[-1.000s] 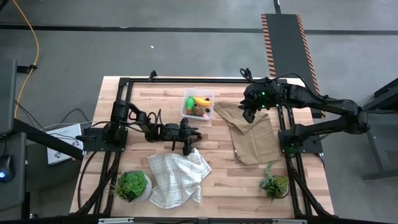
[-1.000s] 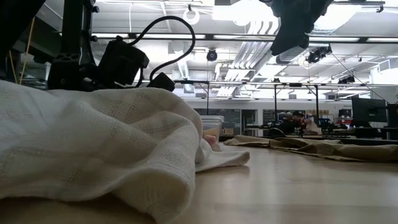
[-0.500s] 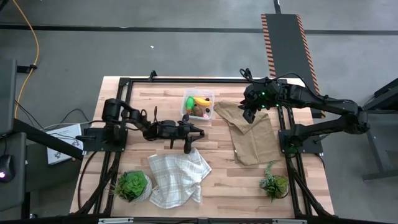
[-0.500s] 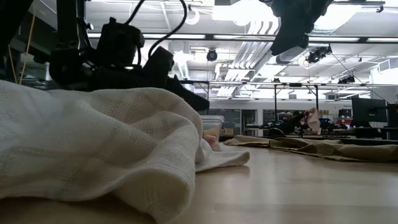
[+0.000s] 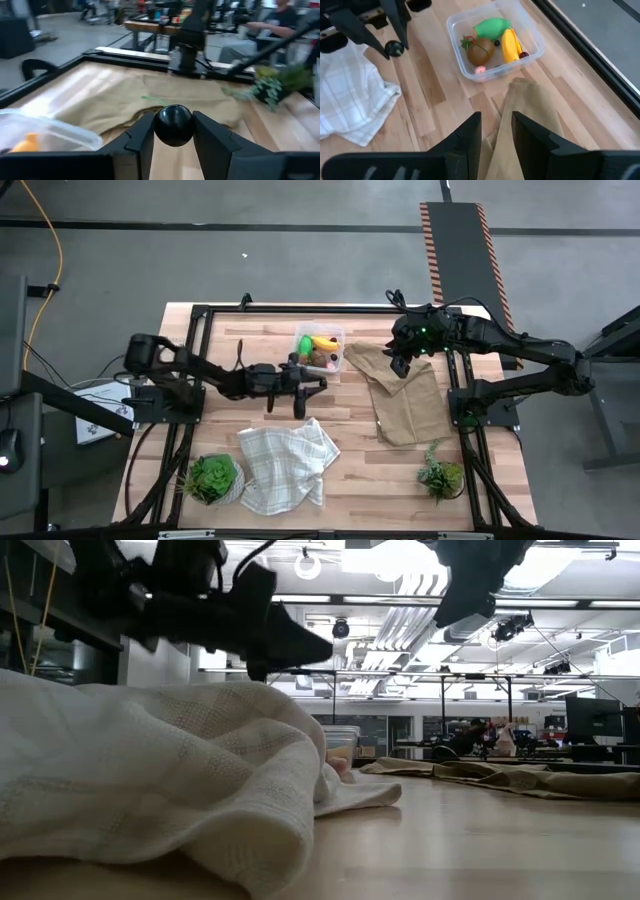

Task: Pick and placing Produce into tupperware
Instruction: Put the black cherry into the transparent bin

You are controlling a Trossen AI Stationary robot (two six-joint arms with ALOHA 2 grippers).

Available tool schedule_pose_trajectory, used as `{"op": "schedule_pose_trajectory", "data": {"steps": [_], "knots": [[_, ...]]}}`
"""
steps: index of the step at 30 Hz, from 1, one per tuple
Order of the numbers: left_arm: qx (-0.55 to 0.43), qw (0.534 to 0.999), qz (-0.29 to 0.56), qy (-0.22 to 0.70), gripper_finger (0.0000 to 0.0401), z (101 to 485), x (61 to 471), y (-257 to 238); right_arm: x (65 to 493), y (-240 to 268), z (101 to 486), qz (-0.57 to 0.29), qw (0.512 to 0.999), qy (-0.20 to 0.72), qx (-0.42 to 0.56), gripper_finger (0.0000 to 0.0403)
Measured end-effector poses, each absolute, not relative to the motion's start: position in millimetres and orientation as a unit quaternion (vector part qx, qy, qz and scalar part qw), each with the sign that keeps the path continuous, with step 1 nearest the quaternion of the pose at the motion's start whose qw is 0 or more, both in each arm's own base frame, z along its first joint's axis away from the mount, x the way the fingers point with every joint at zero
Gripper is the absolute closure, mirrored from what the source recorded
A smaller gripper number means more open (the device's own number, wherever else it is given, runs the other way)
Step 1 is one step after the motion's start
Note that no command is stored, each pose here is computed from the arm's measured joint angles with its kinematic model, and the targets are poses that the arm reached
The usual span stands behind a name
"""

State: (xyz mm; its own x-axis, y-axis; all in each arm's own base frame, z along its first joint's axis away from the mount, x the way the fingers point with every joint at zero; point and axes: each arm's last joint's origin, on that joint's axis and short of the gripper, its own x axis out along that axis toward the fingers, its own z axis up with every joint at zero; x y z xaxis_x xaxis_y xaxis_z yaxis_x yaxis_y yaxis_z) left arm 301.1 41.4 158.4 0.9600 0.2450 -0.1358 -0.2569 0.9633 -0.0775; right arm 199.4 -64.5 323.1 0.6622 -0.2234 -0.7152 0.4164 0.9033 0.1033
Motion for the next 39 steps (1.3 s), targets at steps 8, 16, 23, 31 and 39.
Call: {"op": "schedule_pose_trajectory", "data": {"steps": [8,16,23,31,39], "knots": [[-0.048,0.979,0.154,0.121,0.0292,204,313,45,205,-66,329,-0.177,0.917,0.329,0.137,0.0304],[-0.074,0.959,0.173,0.211,0.0286,252,320,74,204,-65,330,-0.173,0.916,0.321,0.165,0.0304],[-0.119,0.931,0.194,0.286,0.0285,282,307,116,203,-64,333,-0.180,0.916,0.305,0.191,0.0304],[-0.182,0.912,0.203,0.305,0.0284,290,279,166,207,-66,339,-0.188,0.918,0.265,0.227,0.0304],[-0.223,0.897,0.185,0.335,0.0284,284,260,183,210,-67,344,-0.191,0.925,0.231,0.233,0.0304]]}}
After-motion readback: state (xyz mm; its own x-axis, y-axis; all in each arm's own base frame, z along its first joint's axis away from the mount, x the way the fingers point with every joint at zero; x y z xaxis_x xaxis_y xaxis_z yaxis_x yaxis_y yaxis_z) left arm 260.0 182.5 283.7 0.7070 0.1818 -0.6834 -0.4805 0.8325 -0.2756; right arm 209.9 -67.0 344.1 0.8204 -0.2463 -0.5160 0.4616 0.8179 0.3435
